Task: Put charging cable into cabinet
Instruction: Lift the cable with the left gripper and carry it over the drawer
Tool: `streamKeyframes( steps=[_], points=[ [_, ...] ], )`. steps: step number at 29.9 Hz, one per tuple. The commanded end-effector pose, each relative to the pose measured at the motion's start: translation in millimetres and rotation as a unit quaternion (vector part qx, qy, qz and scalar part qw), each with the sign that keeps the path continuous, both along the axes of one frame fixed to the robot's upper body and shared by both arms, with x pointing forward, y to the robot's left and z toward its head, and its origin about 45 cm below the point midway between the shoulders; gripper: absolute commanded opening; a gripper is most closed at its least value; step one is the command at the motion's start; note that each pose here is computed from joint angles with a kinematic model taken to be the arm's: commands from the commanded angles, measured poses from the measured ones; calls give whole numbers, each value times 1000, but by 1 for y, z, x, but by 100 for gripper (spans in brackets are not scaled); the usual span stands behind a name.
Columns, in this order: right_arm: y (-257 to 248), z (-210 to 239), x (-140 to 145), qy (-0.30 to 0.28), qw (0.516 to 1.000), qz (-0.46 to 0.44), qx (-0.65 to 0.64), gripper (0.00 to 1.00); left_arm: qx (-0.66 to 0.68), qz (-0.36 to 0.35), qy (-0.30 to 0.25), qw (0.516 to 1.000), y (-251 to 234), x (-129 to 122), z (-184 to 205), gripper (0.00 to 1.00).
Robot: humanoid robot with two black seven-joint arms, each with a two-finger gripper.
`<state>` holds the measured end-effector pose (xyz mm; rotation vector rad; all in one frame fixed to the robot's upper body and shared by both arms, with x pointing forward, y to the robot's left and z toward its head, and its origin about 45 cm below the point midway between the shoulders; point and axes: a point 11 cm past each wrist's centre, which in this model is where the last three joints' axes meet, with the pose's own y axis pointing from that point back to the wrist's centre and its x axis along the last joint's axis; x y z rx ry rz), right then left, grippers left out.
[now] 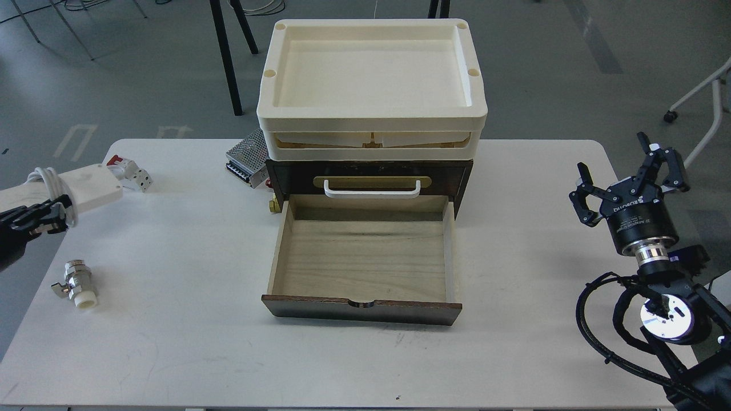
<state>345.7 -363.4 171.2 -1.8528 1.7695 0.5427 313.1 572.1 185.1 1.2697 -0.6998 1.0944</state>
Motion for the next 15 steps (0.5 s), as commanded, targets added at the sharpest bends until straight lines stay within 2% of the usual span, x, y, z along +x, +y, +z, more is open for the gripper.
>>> streamKeyframes(
  steps=[1, 5, 9, 15],
  points=[
    [0, 0, 0, 0, 1000, 0, 0, 99, -75, 63, -73, 993, 17, 6, 40, 1],
    [0, 0, 0, 0, 1000, -1, 0, 99, -158, 64, -140, 975, 16, 27, 108, 1],
    [0, -1, 0, 1, 1000, 0, -1, 99, -217, -11, -202, 955, -14, 51, 198, 1],
    [-1, -1, 0, 2, 1000, -2, -1, 99, -263, -140, -244, 923, -79, 63, 284, 1]
  ],
)
